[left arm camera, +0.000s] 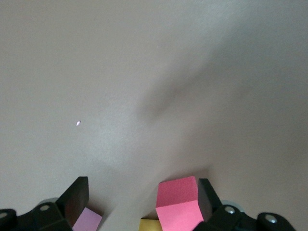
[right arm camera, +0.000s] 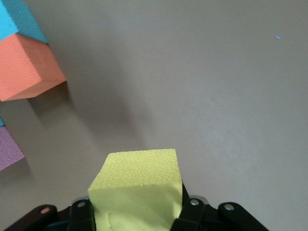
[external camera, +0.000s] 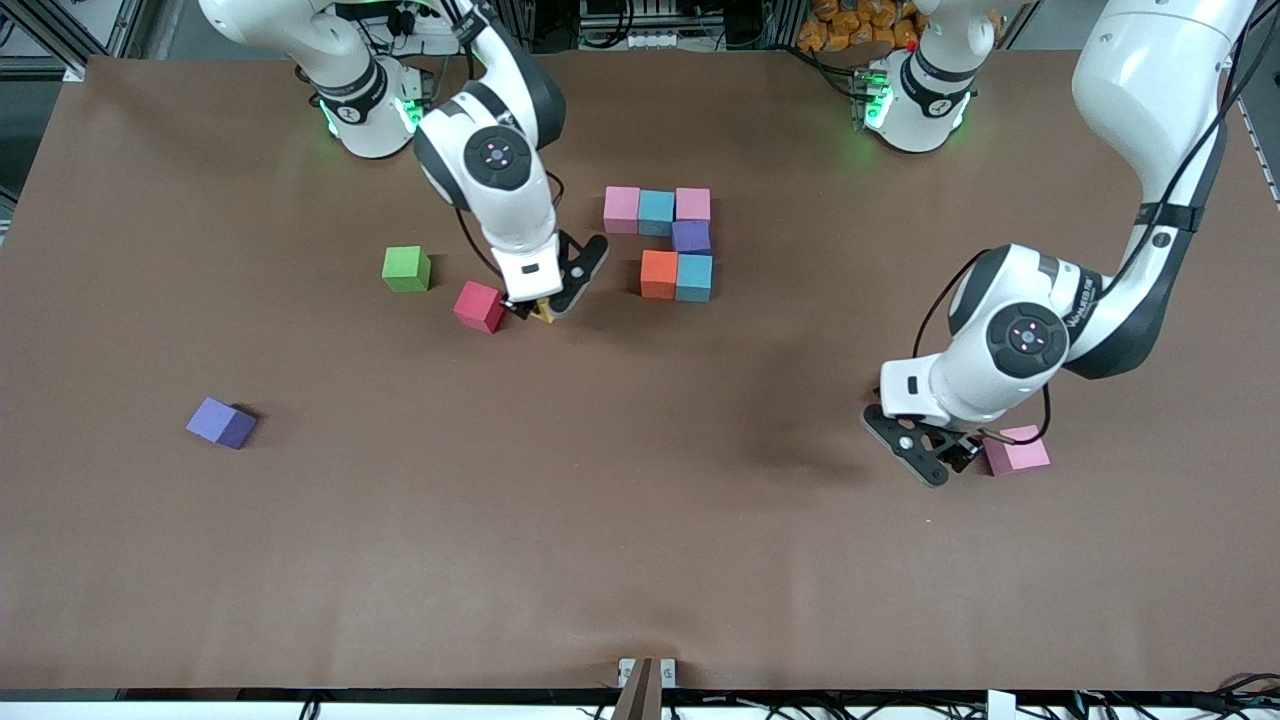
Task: Form number 2 with 11 blocks
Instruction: 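Lower yellow beside orange with the right gripper while the left gripper reaches pink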
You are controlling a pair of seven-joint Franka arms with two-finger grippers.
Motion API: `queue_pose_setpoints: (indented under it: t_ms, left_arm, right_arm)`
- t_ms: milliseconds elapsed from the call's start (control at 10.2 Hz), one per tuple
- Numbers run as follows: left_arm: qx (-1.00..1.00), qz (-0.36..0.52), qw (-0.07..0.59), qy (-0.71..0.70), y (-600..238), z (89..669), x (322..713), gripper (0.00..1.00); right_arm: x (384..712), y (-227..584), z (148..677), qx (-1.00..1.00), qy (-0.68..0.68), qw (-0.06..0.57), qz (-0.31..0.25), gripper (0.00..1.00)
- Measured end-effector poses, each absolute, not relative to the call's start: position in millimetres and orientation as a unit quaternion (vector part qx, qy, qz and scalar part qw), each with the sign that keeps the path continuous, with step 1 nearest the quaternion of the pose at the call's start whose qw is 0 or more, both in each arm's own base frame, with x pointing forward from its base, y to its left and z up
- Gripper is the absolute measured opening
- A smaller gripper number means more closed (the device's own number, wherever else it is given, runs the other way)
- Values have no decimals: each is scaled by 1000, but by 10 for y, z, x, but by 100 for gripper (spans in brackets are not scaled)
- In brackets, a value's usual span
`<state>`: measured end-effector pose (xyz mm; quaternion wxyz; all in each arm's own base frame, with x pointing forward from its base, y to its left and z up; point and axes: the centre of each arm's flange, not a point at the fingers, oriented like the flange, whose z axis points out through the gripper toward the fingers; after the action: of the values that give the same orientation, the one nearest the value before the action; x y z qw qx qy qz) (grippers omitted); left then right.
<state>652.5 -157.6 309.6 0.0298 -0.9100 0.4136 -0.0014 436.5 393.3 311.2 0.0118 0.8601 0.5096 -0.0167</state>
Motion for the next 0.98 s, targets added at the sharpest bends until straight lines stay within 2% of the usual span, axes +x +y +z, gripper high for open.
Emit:
queue_pose_setpoints:
  t_ms: [394, 984]
  left_arm:
    - [-912, 8, 17, 409, -1507, 2836, 6588, 100]
    - [-942, 28, 17, 335, -1329, 2725, 6413, 100]
  right_arm:
    - [4218, 4220, 2701, 825, 564, 15, 2, 56]
    - [3960, 4452, 2516, 784, 621, 17, -8, 56]
